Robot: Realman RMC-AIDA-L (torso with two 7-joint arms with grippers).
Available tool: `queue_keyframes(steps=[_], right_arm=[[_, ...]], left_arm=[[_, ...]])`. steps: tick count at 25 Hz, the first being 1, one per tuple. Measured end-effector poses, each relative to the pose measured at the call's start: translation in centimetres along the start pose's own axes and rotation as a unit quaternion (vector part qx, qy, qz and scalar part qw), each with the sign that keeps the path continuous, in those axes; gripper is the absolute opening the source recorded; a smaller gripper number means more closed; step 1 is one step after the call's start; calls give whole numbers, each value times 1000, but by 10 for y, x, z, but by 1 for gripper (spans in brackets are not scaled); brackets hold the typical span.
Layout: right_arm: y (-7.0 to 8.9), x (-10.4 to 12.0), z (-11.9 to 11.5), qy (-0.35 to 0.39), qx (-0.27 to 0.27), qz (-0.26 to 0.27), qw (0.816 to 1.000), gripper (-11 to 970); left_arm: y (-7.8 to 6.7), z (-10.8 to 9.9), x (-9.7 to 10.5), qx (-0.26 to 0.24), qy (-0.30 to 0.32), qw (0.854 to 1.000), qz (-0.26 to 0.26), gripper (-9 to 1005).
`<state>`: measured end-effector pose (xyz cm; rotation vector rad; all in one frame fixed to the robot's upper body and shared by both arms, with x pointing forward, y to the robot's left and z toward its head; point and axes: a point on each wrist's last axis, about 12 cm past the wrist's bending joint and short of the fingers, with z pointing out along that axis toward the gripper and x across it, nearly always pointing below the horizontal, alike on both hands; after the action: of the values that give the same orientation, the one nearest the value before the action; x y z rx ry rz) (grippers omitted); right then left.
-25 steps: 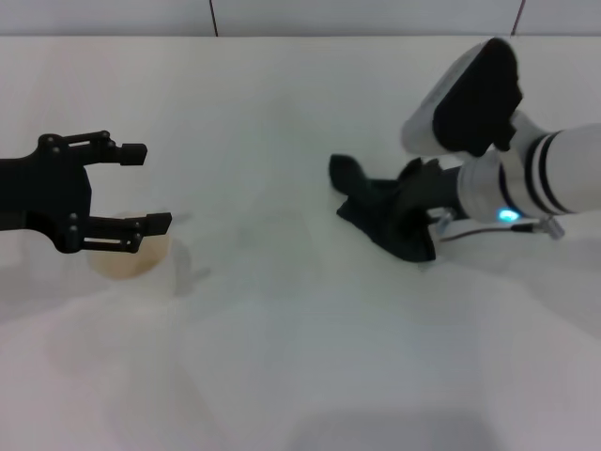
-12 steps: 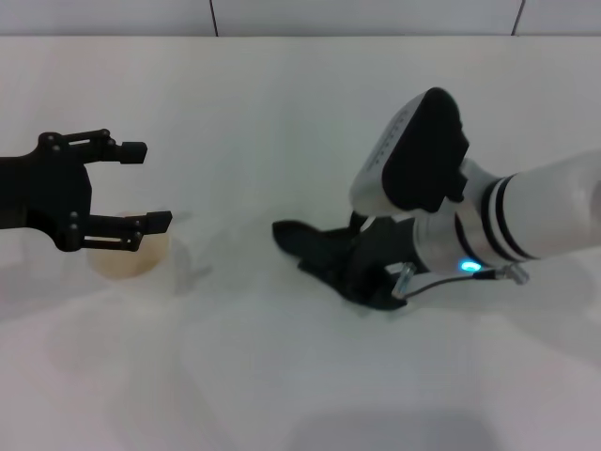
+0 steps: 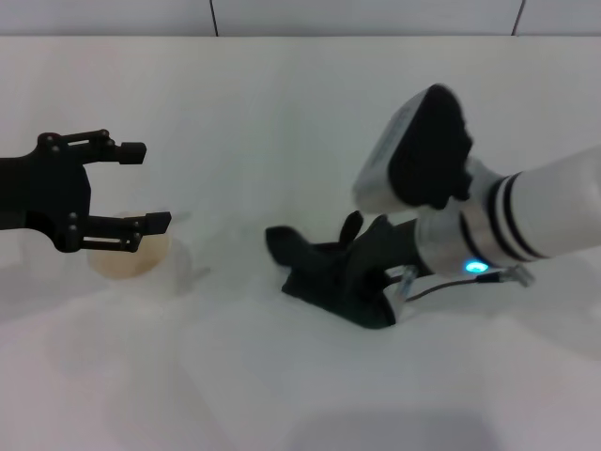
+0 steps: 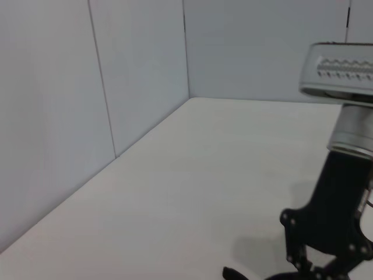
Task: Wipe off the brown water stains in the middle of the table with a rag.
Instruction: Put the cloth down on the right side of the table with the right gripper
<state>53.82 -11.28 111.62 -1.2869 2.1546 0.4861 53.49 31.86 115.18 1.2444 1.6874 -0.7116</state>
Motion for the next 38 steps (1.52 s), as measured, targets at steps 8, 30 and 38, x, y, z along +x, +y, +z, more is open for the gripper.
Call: queue_keyframes(steps=[8, 30, 38], right_arm=[[-38, 22, -29, -5, 37, 61, 997, 77], [-54, 70, -57, 37, 24, 118, 992, 78], [-53, 63, -60, 23, 26, 101, 994, 292]], left_arm=[[0, -1, 1, -1, -1, 1000, -1, 880], [-1, -2, 2, -5, -1, 1000, -7, 880], [-1, -3, 2, -3, -2, 1000, -7, 880]])
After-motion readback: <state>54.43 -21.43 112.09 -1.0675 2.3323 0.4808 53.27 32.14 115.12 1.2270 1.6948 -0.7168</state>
